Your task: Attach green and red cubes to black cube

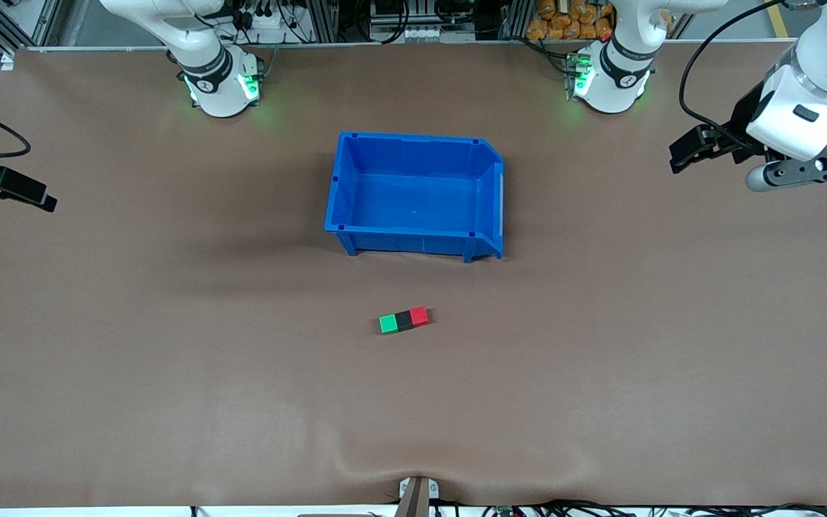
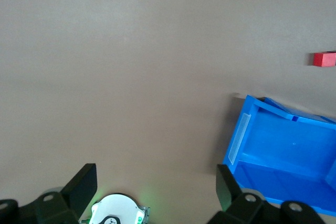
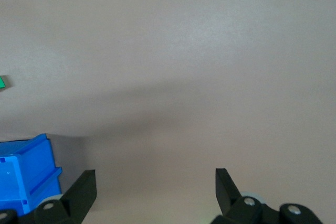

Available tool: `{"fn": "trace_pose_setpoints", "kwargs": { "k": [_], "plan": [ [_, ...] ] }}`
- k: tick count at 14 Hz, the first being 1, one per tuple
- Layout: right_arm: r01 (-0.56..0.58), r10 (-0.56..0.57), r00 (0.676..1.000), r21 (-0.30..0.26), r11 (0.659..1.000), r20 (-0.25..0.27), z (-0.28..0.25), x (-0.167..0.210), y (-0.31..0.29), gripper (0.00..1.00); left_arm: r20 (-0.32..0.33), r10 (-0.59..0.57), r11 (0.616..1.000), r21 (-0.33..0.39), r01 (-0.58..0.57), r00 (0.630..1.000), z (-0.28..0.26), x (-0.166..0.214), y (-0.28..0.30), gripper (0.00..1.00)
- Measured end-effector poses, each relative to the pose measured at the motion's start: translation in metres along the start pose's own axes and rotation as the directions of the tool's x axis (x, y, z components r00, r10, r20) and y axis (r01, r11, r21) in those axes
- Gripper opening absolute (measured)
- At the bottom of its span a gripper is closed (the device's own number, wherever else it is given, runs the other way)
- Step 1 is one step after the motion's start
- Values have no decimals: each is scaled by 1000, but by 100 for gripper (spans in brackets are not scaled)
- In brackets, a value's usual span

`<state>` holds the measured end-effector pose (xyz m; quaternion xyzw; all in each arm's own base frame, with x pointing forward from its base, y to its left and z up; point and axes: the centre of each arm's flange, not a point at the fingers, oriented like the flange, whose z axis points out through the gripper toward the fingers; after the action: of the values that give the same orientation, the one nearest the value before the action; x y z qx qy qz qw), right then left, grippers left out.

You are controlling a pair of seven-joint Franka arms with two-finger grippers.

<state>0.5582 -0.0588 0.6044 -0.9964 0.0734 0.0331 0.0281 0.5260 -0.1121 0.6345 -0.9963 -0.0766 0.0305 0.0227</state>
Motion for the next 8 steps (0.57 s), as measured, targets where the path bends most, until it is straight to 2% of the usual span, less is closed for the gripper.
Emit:
{"fn": "trace_pose_setpoints", "kwargs": {
  "k": [8],
  "plan": [
    [2,-2,1000,0,1000,-1,0,0,-1,100,-1,-69,998,-2,69,998,1,13,-38,100]
  ]
}}
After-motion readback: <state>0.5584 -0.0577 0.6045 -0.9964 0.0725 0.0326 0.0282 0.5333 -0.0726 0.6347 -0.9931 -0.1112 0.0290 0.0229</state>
